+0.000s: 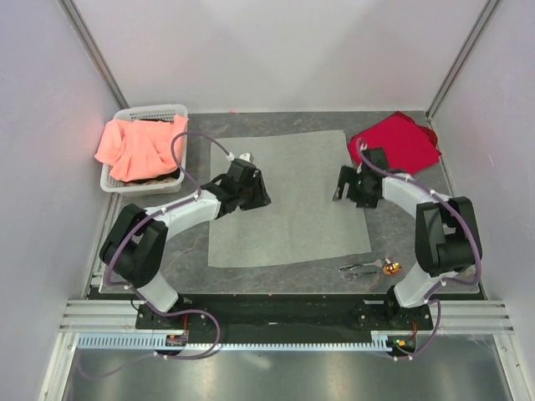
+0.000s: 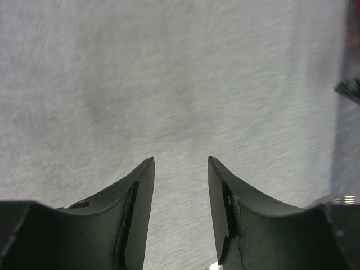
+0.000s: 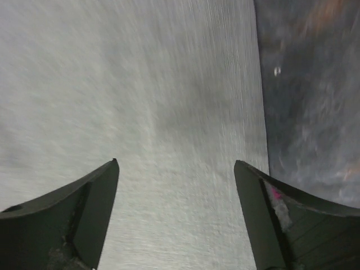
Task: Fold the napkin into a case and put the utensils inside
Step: Flatten out the crumpled napkin at the center of the board.
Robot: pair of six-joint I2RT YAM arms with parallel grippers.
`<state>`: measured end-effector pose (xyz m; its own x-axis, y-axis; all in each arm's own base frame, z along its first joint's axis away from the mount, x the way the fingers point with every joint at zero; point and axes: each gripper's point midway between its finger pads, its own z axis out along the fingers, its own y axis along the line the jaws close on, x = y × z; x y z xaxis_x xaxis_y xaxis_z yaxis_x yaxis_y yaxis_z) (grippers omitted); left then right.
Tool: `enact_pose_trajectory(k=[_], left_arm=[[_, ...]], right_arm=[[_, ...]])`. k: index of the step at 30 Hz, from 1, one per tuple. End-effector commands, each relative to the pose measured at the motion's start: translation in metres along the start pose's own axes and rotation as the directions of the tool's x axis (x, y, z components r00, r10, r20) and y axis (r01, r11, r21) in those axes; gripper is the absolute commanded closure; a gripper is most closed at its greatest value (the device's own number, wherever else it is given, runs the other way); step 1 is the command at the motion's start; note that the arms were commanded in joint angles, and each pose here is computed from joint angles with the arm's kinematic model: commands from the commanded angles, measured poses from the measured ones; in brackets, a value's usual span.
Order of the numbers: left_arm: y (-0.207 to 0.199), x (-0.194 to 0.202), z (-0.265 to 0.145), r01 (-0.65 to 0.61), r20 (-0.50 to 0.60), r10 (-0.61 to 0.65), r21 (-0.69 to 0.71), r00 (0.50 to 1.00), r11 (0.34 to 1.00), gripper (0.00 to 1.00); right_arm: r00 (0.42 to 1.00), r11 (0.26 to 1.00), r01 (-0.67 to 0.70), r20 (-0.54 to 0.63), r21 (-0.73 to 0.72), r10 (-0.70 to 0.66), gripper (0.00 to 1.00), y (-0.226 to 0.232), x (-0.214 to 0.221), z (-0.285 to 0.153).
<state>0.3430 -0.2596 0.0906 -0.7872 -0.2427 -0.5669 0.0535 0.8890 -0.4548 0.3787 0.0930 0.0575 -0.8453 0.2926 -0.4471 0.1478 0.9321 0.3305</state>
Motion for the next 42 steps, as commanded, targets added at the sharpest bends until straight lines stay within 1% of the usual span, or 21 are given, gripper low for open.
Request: enact_pose_trajectory(k=[1, 3, 8, 13, 15, 18, 21, 22, 23, 24, 25, 27, 29, 30, 31, 33, 35, 36, 37, 39, 42], left_arm=[[0.037, 0.012, 0.01, 0.009, -0.001, -0.009, -0.128, 1.0, 0.992, 0.51], [0.045, 0.014, 0.016, -0.004, -0.01, 0.002, -0.161, 1.0, 0.987, 0.5], [0.062, 0.014, 0.033, 0.003, -0.059, -0.016, -0.218, 0.998, 0.976, 0.5], [0.087, -0.006, 0.051, 0.02, -0.089, -0.045, -0.265, 0.995, 0.964, 0.5], [0.097, -0.022, 0.051, 0.025, -0.061, -0.044, -0.284, 0.997, 0.959, 0.49], [0.093, -0.035, 0.038, 0.032, -0.045, -0.047, -0.278, 0.998, 0.96, 0.48], [0.078, -0.041, 0.014, 0.017, -0.006, -0.019, -0.237, 1.0, 0.971, 0.45], [0.075, -0.043, 0.004, 0.017, 0.008, -0.016, -0.225, 1.0, 0.974, 0.44], [0.069, -0.042, -0.013, 0.02, 0.021, -0.016, -0.199, 1.0, 0.98, 0.44], [0.065, -0.042, -0.023, 0.024, 0.035, -0.018, -0.181, 0.999, 0.983, 0.44], [0.07, -0.03, -0.031, 0.027, 0.02, -0.023, -0.181, 1.0, 0.983, 0.43], [0.058, -0.029, -0.059, 0.048, 0.061, -0.041, -0.121, 0.997, 0.991, 0.44], [0.065, -0.002, -0.071, 0.09, 0.039, -0.087, -0.109, 0.995, 0.99, 0.44], [0.06, -0.002, -0.086, 0.104, 0.071, -0.098, -0.071, 0.993, 0.992, 0.44], [0.07, 0.017, -0.088, 0.115, 0.048, -0.111, -0.079, 0.993, 0.99, 0.45], [0.07, 0.026, -0.102, 0.143, 0.068, -0.14, -0.052, 0.988, 0.988, 0.47], [0.086, 0.045, -0.105, 0.202, 0.063, -0.197, -0.097, 0.978, 0.974, 0.48], [0.096, 0.054, -0.11, 0.219, 0.05, -0.214, -0.14, 0.975, 0.966, 0.48], [0.1, 0.054, -0.116, 0.233, 0.069, -0.225, -0.154, 0.972, 0.96, 0.48], [0.108, 0.054, -0.122, 0.249, 0.092, -0.235, -0.194, 0.968, 0.949, 0.47], [0.12, 0.054, -0.132, 0.28, 0.117, -0.258, -0.259, 0.959, 0.924, 0.46]], right_arm=[[0.985, 0.986, 0.164, 0.048, 0.036, -0.166, 0.13, 0.016, 0.029, -0.012], [0.977, 0.974, 0.205, 0.04, 0.093, -0.209, 0.17, 0.015, 0.042, -0.007], [0.976, 0.969, 0.215, 0.013, 0.122, -0.218, 0.22, 0.014, 0.052, 0.02], [0.965, 0.954, 0.252, 0.034, 0.164, -0.26, 0.24, 0.021, 0.023, 0.041], [0.961, 0.95, 0.268, 0.03, 0.157, -0.276, 0.24, 0.028, 0.014, 0.047], [0.962, 0.95, 0.264, 0.026, 0.168, -0.272, 0.23, 0.033, 0.002, 0.04], [0.964, 0.947, 0.248, 0.047, 0.202, -0.263, 0.19, 0.031, -0.002, 0.013], [0.966, 0.949, 0.217, 0.086, 0.227, -0.242, 0.13, 0.028, -0.008, -0.004], [0.97, 0.93, 0.201, 0.073, 0.309, -0.234, 0.07, 0.008, 0.0, -0.013], [0.975, 0.924, 0.17, 0.08, 0.344, -0.209, 0.02, -0.002, 0.002, -0.021], [0.979, 0.93, 0.129, 0.107, 0.344, -0.175, 0.02, -0.005, 0.002, -0.035], [0.995, 0.94, 0.061, 0.059, 0.334, -0.086, 0.02, -0.03, 0.025, -0.041], [0.998, 0.953, -0.033, 0.056, 0.302, 0.016, 0.02, -0.052, 0.038, -0.053], [0.998, 0.955, -0.05, 0.058, 0.294, 0.034, 0.04, -0.056, 0.043, -0.056], [0.995, 0.955, -0.062, 0.087, 0.289, 0.038, 0.11, -0.058, 0.041, -0.065], [0.995, 0.949, -0.075, 0.083, 0.307, 0.052, 0.18, -0.07, 0.05, -0.067], [0.994, 0.946, -0.093, 0.077, 0.312, 0.072, 0.29, -0.075, 0.056, -0.066], [0.995, 0.947, -0.094, 0.071, 0.307, 0.075, 0.39, -0.074, 0.057, -0.064], [0.995, 0.945, -0.098, 0.061, 0.313, 0.083, 0.44, -0.075, 0.06, -0.062], [0.992, 0.939, -0.123, 0.056, 0.32, 0.111, 0.5, -0.077, 0.064, -0.059], [0.99, 0.928, -0.145, 0.049, 0.343, 0.136, 0.55, -0.082, 0.071, -0.055]])
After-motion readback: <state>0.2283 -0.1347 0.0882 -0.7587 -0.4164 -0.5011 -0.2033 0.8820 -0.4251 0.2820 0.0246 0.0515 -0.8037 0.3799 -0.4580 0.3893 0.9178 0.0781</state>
